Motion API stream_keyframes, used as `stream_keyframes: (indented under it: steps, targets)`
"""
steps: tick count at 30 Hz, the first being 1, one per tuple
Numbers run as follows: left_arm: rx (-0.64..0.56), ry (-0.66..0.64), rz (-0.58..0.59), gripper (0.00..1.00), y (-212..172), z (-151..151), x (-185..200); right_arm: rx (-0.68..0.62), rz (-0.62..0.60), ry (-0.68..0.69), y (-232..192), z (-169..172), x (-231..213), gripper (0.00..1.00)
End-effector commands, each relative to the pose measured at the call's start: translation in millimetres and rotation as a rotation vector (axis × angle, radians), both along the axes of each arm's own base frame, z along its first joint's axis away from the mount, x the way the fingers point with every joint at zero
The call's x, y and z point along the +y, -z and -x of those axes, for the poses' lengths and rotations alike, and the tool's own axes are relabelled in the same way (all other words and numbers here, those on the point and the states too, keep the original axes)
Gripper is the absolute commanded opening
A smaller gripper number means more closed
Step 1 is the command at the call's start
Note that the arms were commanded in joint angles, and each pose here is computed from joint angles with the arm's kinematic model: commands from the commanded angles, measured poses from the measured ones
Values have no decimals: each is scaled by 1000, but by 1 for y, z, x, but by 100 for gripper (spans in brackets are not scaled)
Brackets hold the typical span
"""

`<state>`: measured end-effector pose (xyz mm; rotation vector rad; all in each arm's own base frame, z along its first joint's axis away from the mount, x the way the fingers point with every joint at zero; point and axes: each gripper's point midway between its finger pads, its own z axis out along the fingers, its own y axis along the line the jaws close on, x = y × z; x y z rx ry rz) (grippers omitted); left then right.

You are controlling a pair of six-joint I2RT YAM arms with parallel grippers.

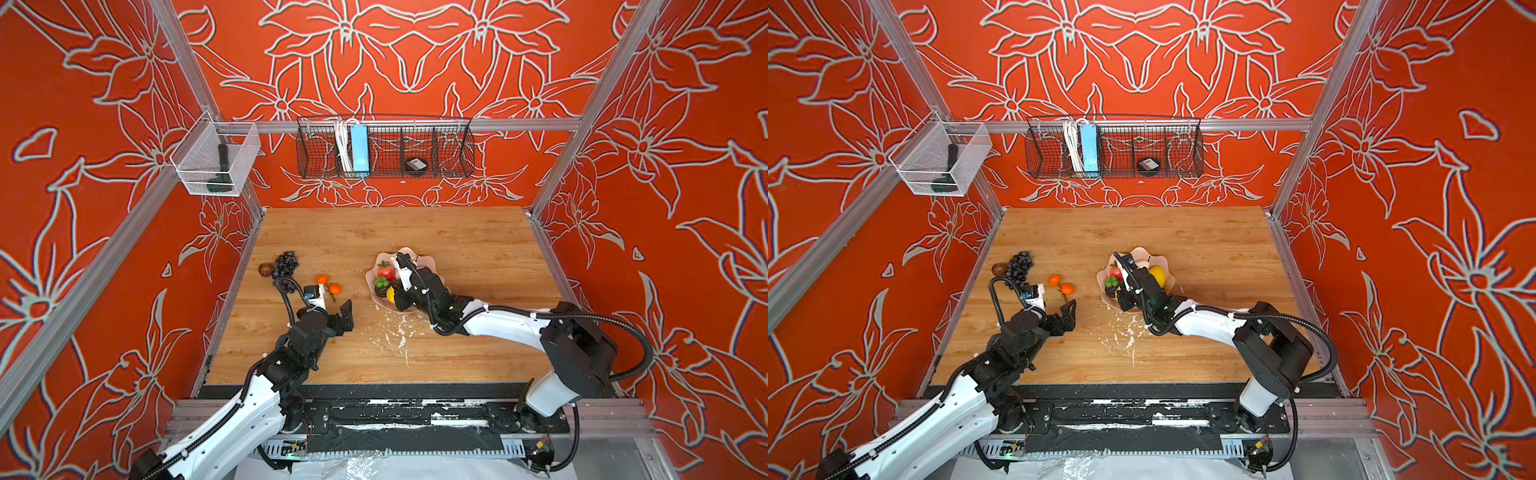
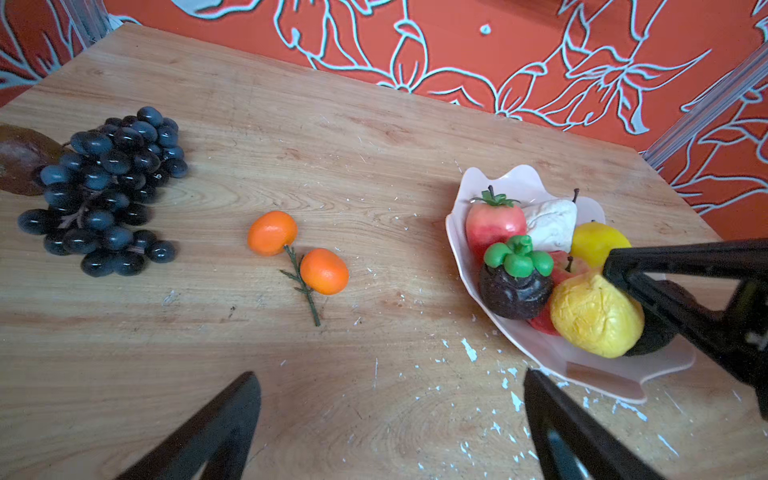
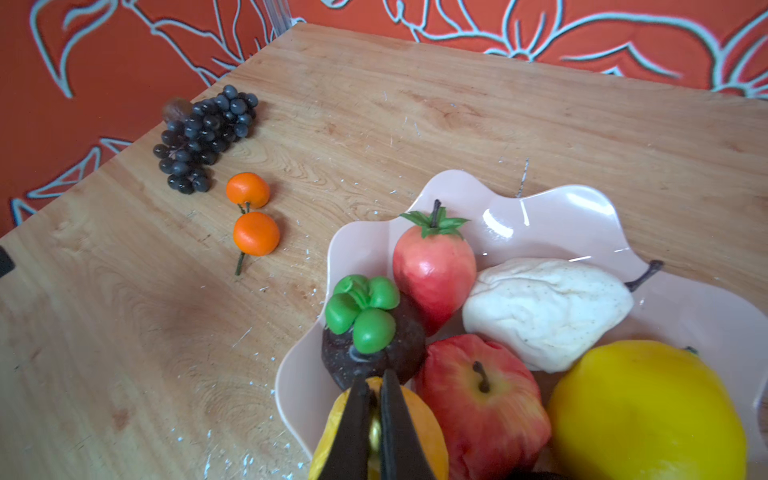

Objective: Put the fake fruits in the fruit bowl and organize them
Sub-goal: 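Draw left gripper back while right gripper carries the yellow fruit over the bowl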

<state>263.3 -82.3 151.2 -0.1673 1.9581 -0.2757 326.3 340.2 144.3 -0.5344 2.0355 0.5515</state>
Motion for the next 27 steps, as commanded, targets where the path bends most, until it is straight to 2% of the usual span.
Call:
stream_keyframes:
  steps: [1, 16, 17, 21, 27]
  targets:
    - [-16, -19, 2, 98, -2, -2, 3, -39, 12, 6, 5, -1, 0, 0]
    - [-16, -19, -5, 98, 1, -3, 3, -33, 24, -15, 24, 8, 1, 0]
    - [-17, -19, -4, 98, 1, -3, 3, -34, 25, -15, 24, 9, 1, 2]
    - [-17, -23, -4, 98, 1, -3, 4, -37, 26, -4, 22, 10, -2, 19]
    - [-13, -32, -2, 98, -1, -4, 5, -34, 5, 7, 10, 11, -3, 35]
